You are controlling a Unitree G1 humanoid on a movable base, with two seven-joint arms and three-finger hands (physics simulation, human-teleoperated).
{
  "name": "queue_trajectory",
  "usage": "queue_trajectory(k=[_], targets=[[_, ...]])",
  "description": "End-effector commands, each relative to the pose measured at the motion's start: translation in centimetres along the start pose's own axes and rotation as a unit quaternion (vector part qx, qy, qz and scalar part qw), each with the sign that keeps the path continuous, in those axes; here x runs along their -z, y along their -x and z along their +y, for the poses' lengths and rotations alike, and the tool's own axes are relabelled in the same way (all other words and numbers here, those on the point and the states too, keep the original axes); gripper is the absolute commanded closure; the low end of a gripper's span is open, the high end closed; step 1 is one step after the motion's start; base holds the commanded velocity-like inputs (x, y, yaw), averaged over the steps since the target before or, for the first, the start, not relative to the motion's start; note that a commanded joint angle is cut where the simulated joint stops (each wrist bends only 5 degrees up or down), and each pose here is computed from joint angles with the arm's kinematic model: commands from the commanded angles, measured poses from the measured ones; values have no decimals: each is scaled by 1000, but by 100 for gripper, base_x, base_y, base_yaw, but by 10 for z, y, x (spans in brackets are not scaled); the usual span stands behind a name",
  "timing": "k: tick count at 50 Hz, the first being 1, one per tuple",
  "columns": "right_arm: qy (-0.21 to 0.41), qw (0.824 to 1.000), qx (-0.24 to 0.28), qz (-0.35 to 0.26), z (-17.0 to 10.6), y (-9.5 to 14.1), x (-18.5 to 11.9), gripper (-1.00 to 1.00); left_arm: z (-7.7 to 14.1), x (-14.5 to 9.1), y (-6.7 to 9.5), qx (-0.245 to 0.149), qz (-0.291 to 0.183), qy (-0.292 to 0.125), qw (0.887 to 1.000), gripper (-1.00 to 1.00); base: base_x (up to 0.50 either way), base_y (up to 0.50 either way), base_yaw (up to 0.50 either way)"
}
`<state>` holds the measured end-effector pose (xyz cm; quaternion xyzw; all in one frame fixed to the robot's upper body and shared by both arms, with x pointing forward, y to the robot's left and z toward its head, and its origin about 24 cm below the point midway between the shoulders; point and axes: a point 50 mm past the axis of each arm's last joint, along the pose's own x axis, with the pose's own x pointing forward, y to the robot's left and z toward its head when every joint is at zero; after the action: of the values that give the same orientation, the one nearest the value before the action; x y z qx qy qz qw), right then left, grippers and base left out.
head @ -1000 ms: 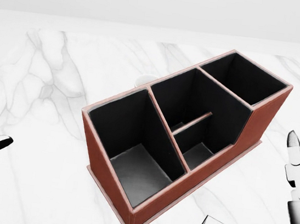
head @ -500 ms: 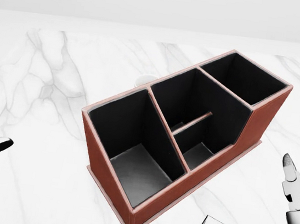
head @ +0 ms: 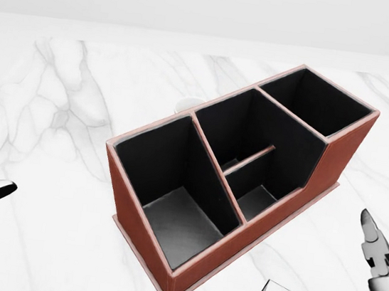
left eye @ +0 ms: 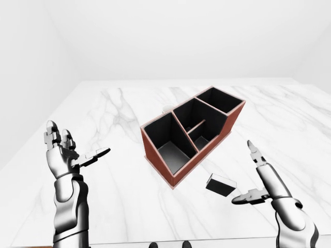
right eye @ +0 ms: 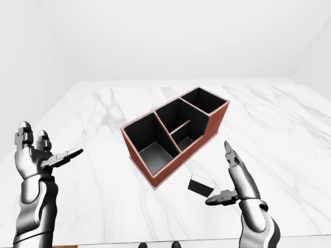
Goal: Pick up the book and place it in the left compartment of the caddy.
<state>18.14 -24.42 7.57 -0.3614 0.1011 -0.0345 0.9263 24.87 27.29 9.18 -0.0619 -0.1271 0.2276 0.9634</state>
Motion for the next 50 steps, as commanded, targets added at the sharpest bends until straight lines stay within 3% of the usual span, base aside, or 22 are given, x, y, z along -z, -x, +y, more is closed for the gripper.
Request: queue_trajectory(k=[1,6,15,50], targets=[[-1,1000,-10,-5,0,-4,0,-100,-4,3,0,3,8,-1,1000,-100,0,0,0],[-6,1000,-15,-3,2,-6,2,-100,-4,2,0,4,7,-1,1000,-100,0,0,0],[-34,998,-20,48,7,-12,33,-100,-5,1,0,5,7,-1,1000,-100,0,0,0],[-30,995,-78,57,32,-29,38,-100,-2,3,1,1,9,0,1000,-100,0,0,0]])
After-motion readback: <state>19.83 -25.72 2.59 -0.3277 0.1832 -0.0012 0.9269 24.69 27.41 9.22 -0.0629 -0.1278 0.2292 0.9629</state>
